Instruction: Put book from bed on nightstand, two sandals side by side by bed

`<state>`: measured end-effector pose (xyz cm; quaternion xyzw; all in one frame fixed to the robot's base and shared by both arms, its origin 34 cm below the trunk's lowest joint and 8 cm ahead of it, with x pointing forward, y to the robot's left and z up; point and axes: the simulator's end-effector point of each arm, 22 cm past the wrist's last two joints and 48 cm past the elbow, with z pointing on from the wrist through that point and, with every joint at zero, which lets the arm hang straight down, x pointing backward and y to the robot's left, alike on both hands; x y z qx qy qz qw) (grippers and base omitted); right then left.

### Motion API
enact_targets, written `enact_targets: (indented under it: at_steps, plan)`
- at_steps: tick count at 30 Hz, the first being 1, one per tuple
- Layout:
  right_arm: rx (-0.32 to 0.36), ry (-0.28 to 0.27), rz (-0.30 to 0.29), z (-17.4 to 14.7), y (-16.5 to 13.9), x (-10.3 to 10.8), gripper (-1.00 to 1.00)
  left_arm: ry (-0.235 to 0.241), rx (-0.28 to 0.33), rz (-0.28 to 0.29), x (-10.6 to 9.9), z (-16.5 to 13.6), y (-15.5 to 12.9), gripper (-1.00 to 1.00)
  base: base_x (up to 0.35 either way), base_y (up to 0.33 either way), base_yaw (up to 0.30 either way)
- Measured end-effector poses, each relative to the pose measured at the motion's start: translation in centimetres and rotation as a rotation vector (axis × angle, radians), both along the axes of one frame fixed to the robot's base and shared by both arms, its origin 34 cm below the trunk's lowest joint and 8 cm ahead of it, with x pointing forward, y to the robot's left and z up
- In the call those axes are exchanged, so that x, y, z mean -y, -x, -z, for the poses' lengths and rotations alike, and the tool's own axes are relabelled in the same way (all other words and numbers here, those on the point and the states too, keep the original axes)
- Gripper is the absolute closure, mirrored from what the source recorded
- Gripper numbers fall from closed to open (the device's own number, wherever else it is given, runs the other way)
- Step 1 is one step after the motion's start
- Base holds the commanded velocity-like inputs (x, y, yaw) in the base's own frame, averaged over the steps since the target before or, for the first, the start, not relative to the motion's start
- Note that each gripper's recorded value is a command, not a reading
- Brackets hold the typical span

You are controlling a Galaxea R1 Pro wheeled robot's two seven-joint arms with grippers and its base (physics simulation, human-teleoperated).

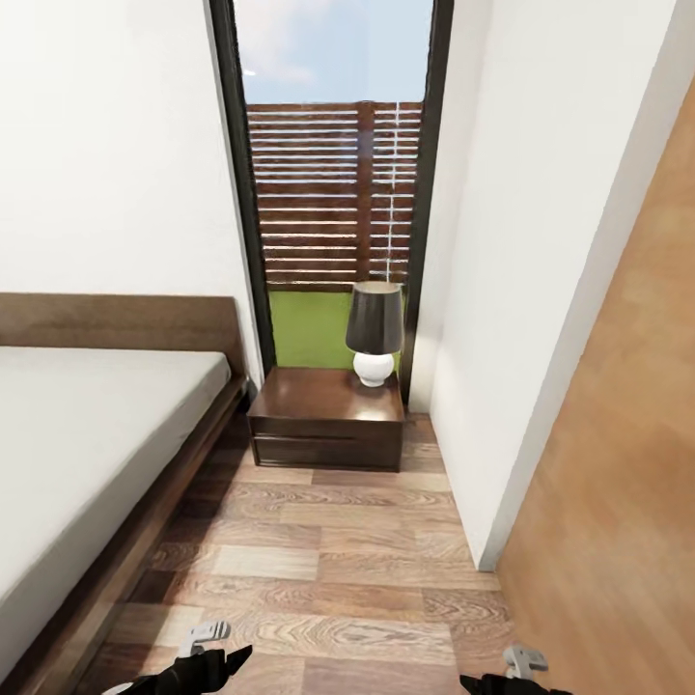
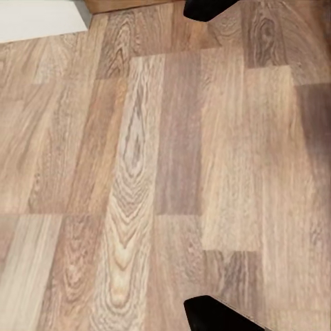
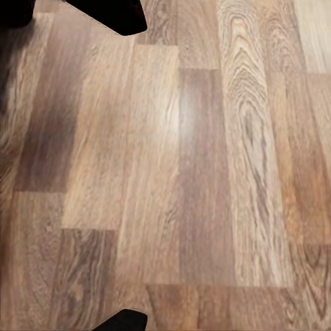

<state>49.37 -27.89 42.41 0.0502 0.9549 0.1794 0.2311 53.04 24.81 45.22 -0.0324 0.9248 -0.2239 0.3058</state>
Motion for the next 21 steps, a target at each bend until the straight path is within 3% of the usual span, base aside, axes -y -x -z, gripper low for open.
enact_targets:
  at_steps: [21]
  plan:
    - [0.000,0.000,0.000,0.01,0.02,0.00,-1.00,0.000,0.000,0.000,-0.01,0.01,0.01,-1.00,0.326,0.000,0.000]
